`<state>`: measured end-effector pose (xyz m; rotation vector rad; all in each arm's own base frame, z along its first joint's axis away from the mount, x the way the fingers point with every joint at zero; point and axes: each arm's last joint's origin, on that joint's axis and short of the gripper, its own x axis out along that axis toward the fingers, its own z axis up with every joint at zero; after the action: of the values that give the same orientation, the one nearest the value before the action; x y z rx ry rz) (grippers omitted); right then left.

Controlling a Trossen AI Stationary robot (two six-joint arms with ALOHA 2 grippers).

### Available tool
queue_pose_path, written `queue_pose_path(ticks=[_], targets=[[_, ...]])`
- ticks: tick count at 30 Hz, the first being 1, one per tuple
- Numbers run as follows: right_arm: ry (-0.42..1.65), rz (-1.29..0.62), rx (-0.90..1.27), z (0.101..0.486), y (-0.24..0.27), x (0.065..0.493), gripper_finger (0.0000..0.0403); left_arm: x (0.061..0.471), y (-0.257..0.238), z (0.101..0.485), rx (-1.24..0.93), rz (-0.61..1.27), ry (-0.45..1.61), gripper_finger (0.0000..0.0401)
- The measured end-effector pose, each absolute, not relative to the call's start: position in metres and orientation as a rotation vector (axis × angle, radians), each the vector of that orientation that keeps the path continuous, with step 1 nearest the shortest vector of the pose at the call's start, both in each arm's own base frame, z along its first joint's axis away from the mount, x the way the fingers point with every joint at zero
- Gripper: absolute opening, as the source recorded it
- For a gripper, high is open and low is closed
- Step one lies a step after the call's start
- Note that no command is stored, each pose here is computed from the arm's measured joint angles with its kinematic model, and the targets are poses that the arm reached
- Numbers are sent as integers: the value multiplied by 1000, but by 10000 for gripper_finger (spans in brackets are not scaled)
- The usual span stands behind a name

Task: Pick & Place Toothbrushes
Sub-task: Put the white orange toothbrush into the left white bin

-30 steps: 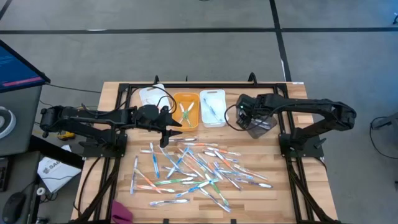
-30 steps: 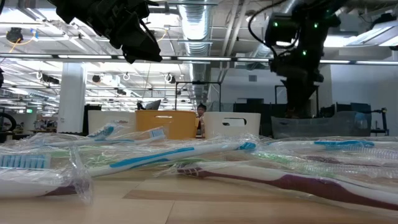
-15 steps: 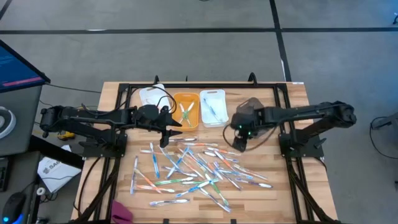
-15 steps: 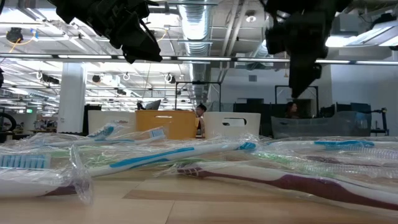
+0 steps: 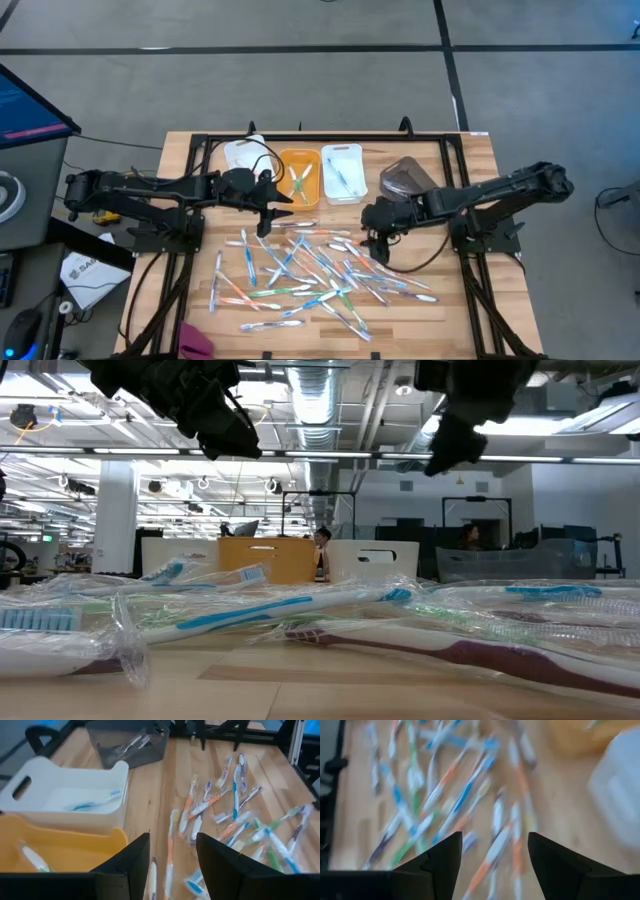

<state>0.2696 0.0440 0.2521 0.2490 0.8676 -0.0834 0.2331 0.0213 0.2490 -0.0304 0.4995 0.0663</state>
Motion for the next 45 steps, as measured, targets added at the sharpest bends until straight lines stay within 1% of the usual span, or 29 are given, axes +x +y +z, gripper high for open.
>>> queue_pose_path(ticks=[6,10,15,21,30,37,45], targets=[[730,-182,162,256,40,277,221,233,21,250,47,48,494,154],[716,-238,166,249,39,275,221,233,21,250,57,45,494,154],[692,-341,162,242,36,273,221,234,21,251,120,30,483,154],[648,-396,146,235,34,273,221,234,21,251,121,30,481,154],[656,-403,143,229,33,271,221,234,21,251,121,31,480,154],[722,-422,122,225,30,266,221,234,21,251,118,31,481,154],[683,-413,137,227,31,269,221,233,21,249,107,32,504,154]])
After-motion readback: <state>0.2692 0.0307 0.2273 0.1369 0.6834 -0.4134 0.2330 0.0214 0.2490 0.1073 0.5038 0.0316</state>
